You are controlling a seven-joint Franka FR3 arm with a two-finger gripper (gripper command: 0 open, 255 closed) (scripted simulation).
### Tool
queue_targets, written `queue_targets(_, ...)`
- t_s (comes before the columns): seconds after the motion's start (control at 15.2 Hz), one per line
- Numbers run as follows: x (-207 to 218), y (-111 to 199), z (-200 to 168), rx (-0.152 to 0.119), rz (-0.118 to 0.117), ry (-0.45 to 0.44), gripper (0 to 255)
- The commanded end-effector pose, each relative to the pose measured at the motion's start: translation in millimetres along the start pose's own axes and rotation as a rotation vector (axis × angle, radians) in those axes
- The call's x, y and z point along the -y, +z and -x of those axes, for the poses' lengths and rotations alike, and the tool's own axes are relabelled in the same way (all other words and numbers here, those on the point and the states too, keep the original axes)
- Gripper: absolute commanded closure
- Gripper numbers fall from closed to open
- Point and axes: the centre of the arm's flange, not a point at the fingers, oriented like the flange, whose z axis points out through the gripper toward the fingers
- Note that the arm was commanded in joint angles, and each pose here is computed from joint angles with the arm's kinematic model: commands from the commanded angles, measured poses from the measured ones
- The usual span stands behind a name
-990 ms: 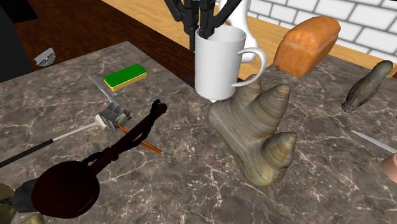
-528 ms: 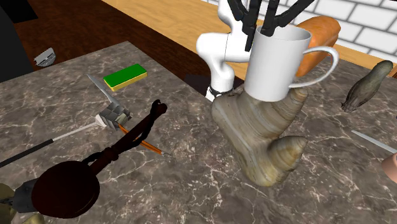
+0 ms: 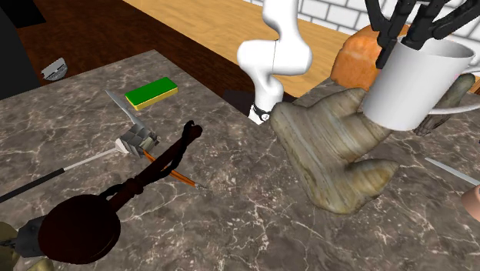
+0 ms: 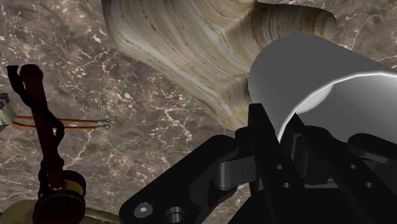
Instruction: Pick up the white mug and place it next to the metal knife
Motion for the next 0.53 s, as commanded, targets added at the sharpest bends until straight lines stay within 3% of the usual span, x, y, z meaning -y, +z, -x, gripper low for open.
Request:
queue_targets(0.0, 26, -1, 9, 0.000, 0.000, 0.002, 255)
queue_targets(0.46, 115, -3, 36, 0.000, 0.000, 0.002, 255)
